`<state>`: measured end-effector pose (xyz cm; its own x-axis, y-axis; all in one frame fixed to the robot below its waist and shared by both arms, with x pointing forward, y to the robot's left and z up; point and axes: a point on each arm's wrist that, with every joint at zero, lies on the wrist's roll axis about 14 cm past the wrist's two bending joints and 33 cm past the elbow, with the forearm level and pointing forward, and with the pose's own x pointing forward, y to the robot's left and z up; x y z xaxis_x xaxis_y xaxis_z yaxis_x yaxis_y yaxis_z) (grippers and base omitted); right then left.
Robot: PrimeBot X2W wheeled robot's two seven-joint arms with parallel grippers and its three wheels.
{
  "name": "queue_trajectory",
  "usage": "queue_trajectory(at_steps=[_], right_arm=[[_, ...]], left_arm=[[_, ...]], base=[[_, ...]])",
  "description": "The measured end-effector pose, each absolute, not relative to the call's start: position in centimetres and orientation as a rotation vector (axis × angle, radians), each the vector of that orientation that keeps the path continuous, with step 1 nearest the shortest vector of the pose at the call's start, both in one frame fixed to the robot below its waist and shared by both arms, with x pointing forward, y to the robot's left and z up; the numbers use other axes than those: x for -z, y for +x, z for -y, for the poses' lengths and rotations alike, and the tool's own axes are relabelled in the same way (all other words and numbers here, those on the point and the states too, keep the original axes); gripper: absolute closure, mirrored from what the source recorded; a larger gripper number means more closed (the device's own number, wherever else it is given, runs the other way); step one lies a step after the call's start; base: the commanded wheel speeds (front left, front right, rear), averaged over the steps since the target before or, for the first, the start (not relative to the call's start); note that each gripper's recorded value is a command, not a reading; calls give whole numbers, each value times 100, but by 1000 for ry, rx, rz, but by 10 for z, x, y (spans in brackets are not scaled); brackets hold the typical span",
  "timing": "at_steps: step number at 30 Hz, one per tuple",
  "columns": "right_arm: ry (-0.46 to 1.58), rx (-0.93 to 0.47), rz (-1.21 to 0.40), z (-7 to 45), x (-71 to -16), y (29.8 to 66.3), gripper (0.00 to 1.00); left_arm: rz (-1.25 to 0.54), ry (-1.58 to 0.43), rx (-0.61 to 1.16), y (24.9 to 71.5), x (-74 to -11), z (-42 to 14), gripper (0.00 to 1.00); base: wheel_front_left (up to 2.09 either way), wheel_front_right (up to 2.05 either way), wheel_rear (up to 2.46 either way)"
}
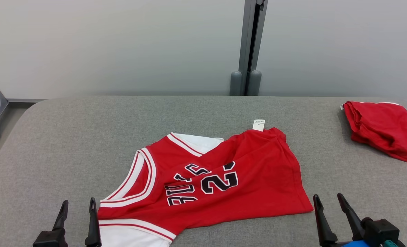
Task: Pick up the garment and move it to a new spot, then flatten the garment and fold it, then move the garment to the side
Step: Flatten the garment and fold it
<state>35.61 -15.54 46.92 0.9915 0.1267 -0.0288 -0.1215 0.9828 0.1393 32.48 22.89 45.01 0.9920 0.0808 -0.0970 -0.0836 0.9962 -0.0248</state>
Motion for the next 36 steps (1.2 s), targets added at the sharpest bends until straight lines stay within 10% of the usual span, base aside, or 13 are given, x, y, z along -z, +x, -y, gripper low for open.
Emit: queue_trajectory(at_steps=[36], right_arm=[[122, -126, -153, 154, -434, 348, 0]], left_arm=[[-239, -44, -71, 295, -407, -224, 0]], base=[[0, 0, 0]])
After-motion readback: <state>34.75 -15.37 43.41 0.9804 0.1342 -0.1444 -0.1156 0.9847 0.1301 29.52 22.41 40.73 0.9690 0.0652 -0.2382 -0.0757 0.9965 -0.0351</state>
